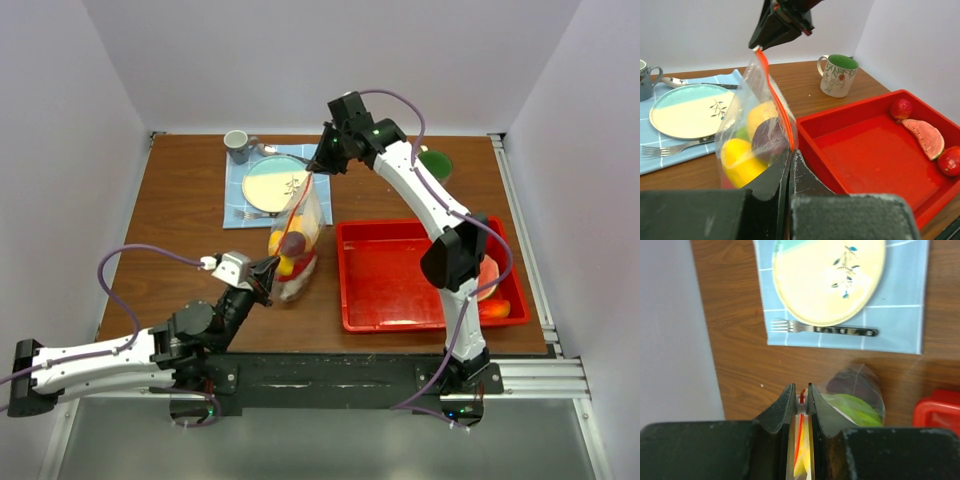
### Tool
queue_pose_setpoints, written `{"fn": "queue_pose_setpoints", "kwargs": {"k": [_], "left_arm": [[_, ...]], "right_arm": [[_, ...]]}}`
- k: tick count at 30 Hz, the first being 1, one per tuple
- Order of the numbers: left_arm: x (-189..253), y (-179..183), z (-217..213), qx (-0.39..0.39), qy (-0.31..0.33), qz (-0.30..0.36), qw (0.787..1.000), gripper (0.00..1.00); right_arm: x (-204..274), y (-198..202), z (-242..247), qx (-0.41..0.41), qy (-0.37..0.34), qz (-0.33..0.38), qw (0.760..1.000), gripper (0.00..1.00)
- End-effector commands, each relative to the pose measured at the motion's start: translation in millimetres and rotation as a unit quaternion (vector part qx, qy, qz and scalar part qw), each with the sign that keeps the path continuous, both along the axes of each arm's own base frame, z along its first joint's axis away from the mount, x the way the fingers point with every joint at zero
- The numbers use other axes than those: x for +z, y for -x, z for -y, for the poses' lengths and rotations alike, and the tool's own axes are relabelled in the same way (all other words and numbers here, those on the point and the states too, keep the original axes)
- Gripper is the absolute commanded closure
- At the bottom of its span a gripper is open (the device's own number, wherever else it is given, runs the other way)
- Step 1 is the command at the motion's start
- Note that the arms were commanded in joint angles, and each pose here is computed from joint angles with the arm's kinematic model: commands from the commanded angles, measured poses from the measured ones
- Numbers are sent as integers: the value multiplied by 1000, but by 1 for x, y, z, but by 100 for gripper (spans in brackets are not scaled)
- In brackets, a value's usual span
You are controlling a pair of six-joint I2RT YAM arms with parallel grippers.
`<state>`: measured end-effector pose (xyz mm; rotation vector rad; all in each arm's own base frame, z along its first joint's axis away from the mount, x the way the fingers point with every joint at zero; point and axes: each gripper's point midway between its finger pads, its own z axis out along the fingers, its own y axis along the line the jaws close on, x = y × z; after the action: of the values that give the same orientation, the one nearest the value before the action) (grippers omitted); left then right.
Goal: Place the food in the zip-top bag and seal the zipper
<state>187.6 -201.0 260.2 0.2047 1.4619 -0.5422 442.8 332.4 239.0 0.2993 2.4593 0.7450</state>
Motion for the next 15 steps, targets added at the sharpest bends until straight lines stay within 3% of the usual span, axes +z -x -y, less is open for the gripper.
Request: {"fn": "queue_pose_setpoints", "kwargs": {"k": [1,12,13,14,15], "left_arm": [[44,6,6,-25,51,19,998,100],[52,10,32,-61,44,5,997,100],[53,8,26,-48,53,-1,997,97],[51,5,21,-31,64,-17,997,70],[48,-3,6,17,74,-33,997,67]], "right_arm": [[69,0,-25,32,-82,77,993,91],[88,22,-26,44,-82,90,992,90],[85,24,-33,48,-79,92,992,89],[83,26,-40,53,-80,92,991,88],[83,32,-53,66,-83,93,990,86]]}}
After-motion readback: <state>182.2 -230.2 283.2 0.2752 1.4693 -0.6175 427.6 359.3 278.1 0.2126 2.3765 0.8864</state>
